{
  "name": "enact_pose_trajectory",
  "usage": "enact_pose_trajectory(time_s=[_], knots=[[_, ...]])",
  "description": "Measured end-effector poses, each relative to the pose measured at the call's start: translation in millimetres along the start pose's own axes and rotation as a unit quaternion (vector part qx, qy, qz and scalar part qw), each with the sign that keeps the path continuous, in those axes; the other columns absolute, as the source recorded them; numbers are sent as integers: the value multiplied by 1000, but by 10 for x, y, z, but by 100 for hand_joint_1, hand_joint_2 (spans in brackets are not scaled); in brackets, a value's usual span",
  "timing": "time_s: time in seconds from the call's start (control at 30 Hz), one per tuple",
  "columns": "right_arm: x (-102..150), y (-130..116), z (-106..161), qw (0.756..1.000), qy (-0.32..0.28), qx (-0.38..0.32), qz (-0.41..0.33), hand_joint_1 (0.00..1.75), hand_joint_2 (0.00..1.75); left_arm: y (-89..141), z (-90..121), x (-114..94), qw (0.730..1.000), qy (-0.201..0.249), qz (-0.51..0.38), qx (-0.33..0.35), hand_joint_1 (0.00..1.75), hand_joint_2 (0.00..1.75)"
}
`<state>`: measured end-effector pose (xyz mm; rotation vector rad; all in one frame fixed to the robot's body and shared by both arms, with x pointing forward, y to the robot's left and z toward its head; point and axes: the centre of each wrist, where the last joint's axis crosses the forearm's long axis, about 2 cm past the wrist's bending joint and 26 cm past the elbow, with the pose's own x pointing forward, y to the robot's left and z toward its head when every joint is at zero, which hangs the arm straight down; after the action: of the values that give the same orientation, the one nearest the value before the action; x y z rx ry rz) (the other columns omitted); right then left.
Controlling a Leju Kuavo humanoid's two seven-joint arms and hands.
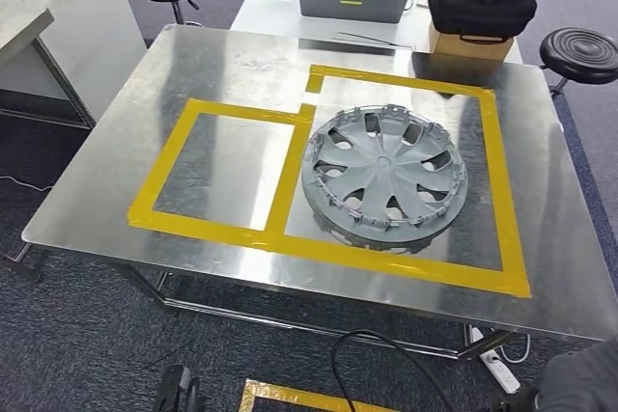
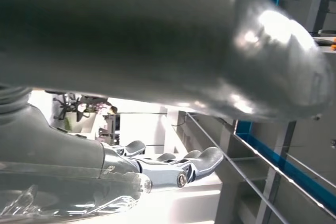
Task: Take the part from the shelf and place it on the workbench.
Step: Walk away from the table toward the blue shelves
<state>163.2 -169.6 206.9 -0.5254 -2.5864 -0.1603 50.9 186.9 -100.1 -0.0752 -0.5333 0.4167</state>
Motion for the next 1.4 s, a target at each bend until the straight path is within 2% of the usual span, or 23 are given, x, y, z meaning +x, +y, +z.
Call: enact_pose_trajectory(time_s=[1.03,1.4], knots=[[-43,-2,66,1000,27,-6,-11,0,0,-55,-6,22,1000,-5,-15,17,0,175],[-99,-149,70,998,34,-22,42,0,0,-47,1,6,1000,-1,-18,12,0,175]])
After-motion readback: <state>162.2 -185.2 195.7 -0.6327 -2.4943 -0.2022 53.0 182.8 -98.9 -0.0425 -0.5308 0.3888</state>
